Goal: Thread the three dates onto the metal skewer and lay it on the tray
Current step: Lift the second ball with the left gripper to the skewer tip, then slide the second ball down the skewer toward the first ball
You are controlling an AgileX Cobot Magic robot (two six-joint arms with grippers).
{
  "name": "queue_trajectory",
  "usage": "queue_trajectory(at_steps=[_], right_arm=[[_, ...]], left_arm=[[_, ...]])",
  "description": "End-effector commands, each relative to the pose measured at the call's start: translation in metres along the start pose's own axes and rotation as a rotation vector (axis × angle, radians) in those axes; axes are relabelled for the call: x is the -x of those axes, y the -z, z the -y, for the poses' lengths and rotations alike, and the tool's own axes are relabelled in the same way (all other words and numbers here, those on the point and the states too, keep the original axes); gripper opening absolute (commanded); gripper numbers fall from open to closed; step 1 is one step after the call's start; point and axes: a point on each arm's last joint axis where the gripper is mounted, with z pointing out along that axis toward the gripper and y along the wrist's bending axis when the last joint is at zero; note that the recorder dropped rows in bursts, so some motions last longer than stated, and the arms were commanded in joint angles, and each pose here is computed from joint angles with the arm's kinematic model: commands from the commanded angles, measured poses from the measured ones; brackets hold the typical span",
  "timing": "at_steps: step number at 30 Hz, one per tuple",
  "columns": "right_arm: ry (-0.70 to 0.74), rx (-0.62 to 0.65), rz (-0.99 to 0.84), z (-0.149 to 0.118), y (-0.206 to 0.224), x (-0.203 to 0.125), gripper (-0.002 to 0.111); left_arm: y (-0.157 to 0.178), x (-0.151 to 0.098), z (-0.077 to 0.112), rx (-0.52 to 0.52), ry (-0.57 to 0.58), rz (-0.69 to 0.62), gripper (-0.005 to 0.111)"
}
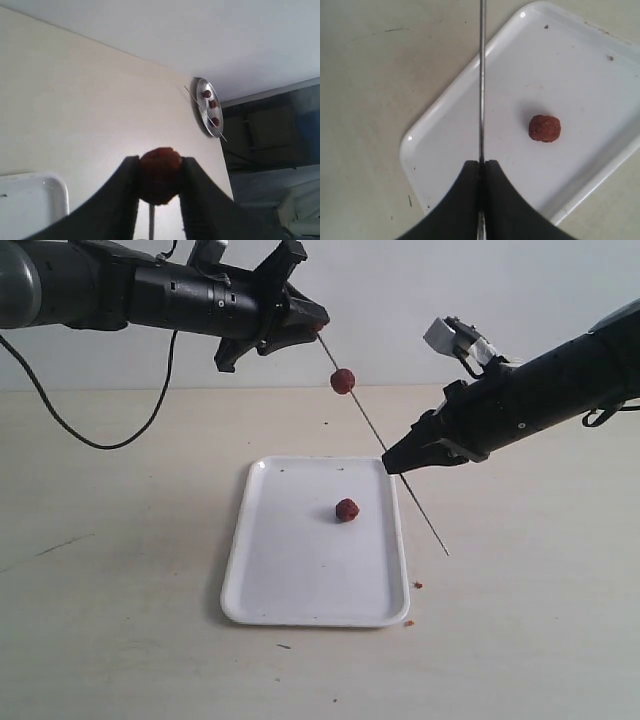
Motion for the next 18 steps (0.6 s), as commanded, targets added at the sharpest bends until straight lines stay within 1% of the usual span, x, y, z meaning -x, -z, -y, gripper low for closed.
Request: queue_trajectory(at_steps=[1,6,12,18], right_arm=[[0.013,0.002,0.035,0.0,0.002,0.004,0.0],[0.004,-0.041,0.06,0.004,0.002,0.006,0.0],[-0.02,-0.094,0.107,0.009,0.003,0.01,0.0],[-0.025,-0.091,0.117,0.008,0.003,0.011,0.0]], left_arm=[[-0.002,-0.009,0.014,-0.027,-0.047,-0.036,0.028],[-0.009,-0.022,0.02,-0.021,-0.103,-0.099,0.028],[-0.015,-0.034,0.022,0.018,-0.183,-0.15,0.028],[-0.023,-0.042,0.021,0.026,-0.198,-0.175,0.028]])
